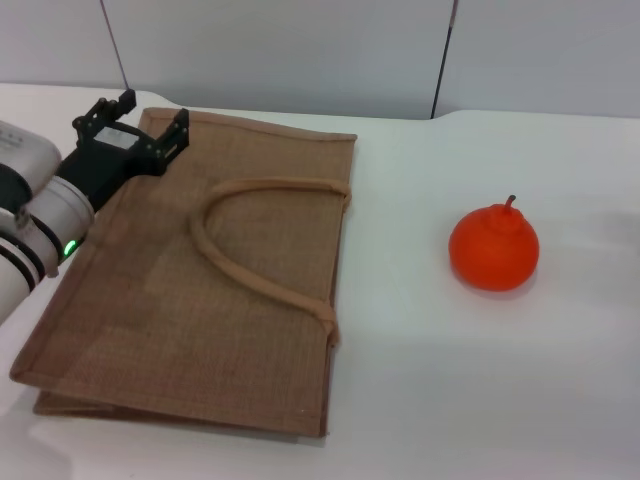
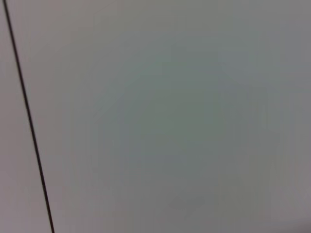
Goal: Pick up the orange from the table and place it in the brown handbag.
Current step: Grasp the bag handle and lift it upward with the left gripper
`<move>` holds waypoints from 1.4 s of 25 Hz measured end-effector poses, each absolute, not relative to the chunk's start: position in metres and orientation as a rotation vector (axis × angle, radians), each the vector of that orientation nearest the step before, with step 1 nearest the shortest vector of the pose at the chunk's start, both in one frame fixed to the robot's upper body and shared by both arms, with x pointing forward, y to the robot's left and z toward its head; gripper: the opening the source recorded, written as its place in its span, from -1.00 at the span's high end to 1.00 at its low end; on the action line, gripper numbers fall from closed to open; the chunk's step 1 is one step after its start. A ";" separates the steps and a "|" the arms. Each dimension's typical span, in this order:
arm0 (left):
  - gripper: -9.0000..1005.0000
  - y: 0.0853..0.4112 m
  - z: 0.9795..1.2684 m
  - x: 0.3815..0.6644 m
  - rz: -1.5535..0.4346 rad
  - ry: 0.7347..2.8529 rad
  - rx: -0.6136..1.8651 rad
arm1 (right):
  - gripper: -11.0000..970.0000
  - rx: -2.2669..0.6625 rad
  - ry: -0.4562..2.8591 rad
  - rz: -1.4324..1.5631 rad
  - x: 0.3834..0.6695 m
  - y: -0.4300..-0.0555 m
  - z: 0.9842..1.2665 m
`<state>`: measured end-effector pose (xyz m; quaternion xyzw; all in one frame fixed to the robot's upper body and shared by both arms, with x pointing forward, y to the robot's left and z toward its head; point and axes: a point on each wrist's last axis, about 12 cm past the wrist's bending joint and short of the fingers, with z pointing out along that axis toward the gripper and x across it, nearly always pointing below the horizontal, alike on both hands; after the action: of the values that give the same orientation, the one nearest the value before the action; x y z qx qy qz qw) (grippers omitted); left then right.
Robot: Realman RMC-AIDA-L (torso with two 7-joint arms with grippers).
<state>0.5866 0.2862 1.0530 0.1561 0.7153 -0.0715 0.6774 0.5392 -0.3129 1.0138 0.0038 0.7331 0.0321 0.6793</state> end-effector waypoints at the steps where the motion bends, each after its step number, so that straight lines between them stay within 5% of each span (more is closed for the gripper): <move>1: -0.46 0.286 1.054 0.588 -0.177 1.614 0.336 | -0.60 0.008 1.647 0.072 0.539 -0.313 1.014; 14: -0.46 0.272 1.080 0.602 -0.454 1.706 0.422 | -0.60 0.000 1.670 0.069 0.540 -0.315 1.012; 35: -0.46 0.276 1.104 0.602 -0.282 1.977 0.528 | -0.60 -0.004 1.688 0.074 0.541 -0.313 1.011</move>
<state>0.6021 0.2763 1.1035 0.2194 0.8219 -0.1172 0.5125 0.5414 -0.3134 1.0105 -0.0017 0.7472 0.0327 0.6638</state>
